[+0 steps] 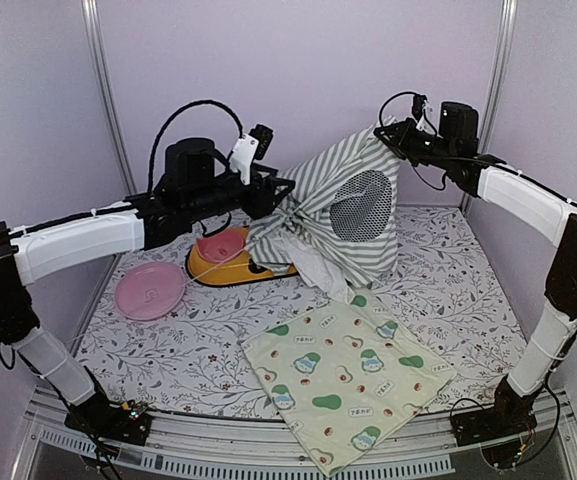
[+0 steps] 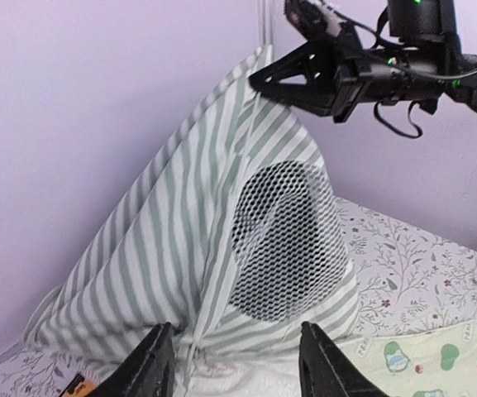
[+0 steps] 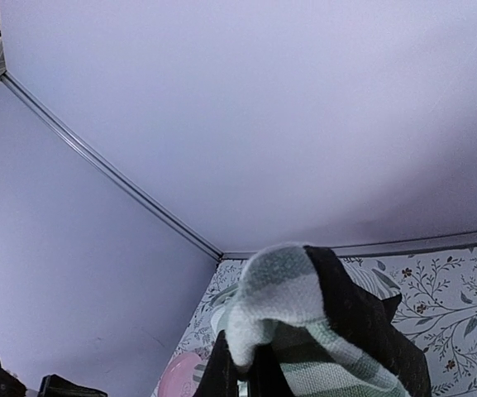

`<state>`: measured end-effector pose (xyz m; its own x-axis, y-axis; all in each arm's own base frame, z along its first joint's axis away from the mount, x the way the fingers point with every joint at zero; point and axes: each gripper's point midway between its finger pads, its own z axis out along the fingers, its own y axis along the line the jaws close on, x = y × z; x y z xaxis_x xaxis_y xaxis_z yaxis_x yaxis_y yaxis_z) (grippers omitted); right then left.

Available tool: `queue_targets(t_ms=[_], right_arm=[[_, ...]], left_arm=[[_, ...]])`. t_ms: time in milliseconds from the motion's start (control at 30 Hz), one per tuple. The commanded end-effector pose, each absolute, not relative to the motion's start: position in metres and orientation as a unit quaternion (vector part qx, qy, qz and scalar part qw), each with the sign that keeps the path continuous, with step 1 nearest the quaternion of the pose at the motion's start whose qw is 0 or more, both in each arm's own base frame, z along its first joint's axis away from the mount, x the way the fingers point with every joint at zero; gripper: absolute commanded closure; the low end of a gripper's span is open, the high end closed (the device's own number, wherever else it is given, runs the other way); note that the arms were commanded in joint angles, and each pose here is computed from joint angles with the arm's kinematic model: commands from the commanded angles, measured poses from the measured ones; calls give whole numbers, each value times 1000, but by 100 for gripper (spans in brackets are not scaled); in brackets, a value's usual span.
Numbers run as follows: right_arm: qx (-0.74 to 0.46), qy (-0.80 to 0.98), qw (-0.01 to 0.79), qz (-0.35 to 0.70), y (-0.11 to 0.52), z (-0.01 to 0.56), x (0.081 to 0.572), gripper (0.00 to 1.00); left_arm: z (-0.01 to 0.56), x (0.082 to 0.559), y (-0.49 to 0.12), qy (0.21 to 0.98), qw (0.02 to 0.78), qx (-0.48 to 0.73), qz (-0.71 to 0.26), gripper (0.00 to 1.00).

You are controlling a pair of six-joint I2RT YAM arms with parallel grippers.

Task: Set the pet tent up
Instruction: Insert the tent pole into the pole socket of the pet tent, then adjust the tent at the corner of the board.

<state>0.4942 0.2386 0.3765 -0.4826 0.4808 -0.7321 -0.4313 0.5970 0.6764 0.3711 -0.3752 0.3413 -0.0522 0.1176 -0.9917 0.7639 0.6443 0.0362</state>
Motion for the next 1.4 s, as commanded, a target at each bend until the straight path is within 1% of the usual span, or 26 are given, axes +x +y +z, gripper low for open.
queue_targets(t_ms=[0, 133, 233, 333, 533, 767, 1000, 1233, 1367], right_arm=[[-19, 717, 510, 474, 238, 400, 501, 100], [-34, 715, 499, 487, 236, 404, 505, 100], [-38, 712, 497, 494, 232, 409, 507, 100], [-39, 710, 495, 500, 230, 414, 509, 100], [-47, 708, 492, 505, 231, 418, 511, 100], [-54, 704, 492, 509, 230, 425, 513, 100], [-59, 706, 489, 509, 230, 423, 512, 100], [-56, 705, 491, 508, 226, 424, 513, 100], [-52, 702, 497, 508, 218, 430, 518, 100]], left_arm=[[271, 389, -322, 747, 570, 284, -193, 48], [236, 397, -290, 780, 545, 265, -155, 48], [209, 405, -273, 804, 519, 264, -119, 45], [191, 401, -271, 815, 495, 278, -120, 44], [172, 390, -264, 828, 474, 276, -118, 41], [171, 383, -271, 822, 467, 294, -140, 41], [200, 403, -291, 794, 507, 300, -152, 44], [201, 418, -325, 779, 504, 337, -159, 46], [197, 419, -336, 777, 499, 354, -151, 55]])
